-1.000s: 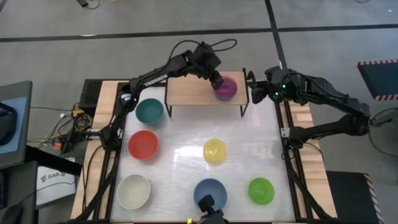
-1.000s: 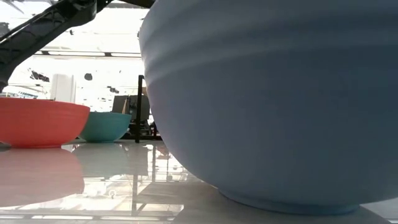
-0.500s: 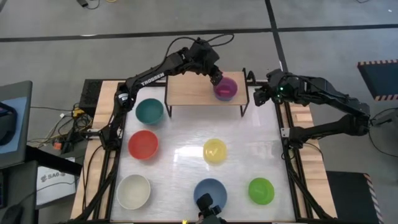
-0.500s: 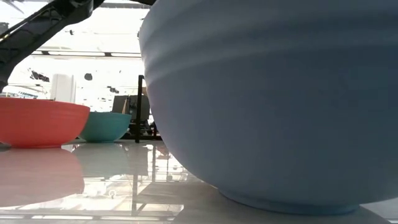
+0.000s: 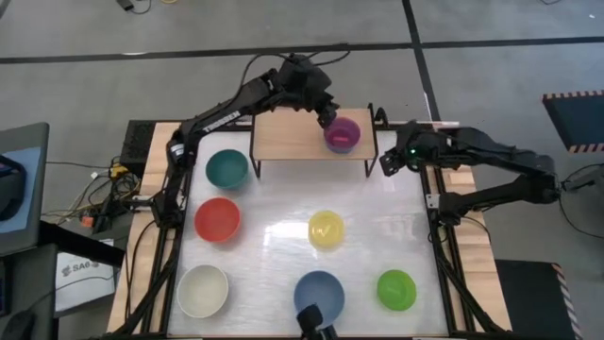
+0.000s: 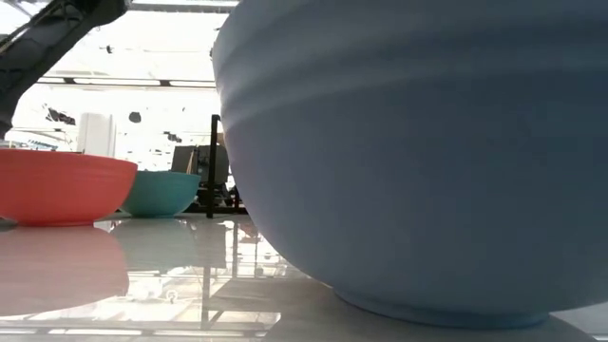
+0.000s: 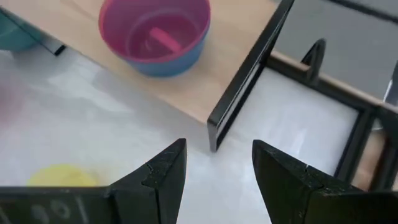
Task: Place and stack bowls onto a shelf
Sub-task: Stack the light green bowl on top of the pink bowl on the shelf
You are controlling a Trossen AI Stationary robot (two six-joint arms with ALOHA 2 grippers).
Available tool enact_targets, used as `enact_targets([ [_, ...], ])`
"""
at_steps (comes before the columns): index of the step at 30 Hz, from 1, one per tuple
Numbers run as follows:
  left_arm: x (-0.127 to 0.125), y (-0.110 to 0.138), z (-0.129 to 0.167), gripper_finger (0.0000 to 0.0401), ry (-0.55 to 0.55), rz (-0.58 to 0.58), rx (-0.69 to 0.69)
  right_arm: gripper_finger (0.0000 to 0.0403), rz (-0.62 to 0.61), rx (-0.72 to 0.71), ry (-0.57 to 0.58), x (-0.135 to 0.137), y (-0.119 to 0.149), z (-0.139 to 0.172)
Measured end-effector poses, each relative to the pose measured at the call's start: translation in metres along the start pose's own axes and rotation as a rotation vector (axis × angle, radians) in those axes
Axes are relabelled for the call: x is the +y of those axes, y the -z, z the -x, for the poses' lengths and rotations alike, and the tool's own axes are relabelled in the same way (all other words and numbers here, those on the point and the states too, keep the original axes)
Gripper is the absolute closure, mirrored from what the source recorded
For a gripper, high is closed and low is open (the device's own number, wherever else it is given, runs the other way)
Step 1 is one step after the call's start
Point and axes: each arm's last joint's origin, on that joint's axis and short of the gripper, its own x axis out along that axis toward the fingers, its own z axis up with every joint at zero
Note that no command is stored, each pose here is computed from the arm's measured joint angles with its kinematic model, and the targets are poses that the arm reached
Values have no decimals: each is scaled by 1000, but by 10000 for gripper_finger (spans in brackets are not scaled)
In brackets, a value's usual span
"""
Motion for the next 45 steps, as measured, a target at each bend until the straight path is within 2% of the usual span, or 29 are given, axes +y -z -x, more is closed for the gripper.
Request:
enact_targets([
  [5, -6, -8, 24, 239, -4, -43, 4, 195, -5, 28, -41, 3, 4, -8],
  [12, -8, 25, 23, 239, 11, -10, 112, 195, -24, 19, -75, 5, 7, -3],
  [15, -18, 36, 37, 239, 41, 1, 42, 195, -30, 28, -115, 7, 12, 4],
  [23, -28, 74, 100, 239, 92, 80, -195, 195, 20, 204, -193, 20, 40, 12],
  [28, -37, 105, 127, 239, 135, 116, -280, 200, 71, 401, -289, 38, 79, 5],
  [34, -58, 134, 140, 239, 135, 110, -279, 215, 154, 573, -399, 56, 139, -2],
  [42, -79, 142, 139, 239, 151, 91, -258, 223, 214, 682, -505, 60, 203, -11],
  [45, -80, 143, 139, 239, 154, 90, -256, 223, 254, 712, -485, 60, 226, -17],
])
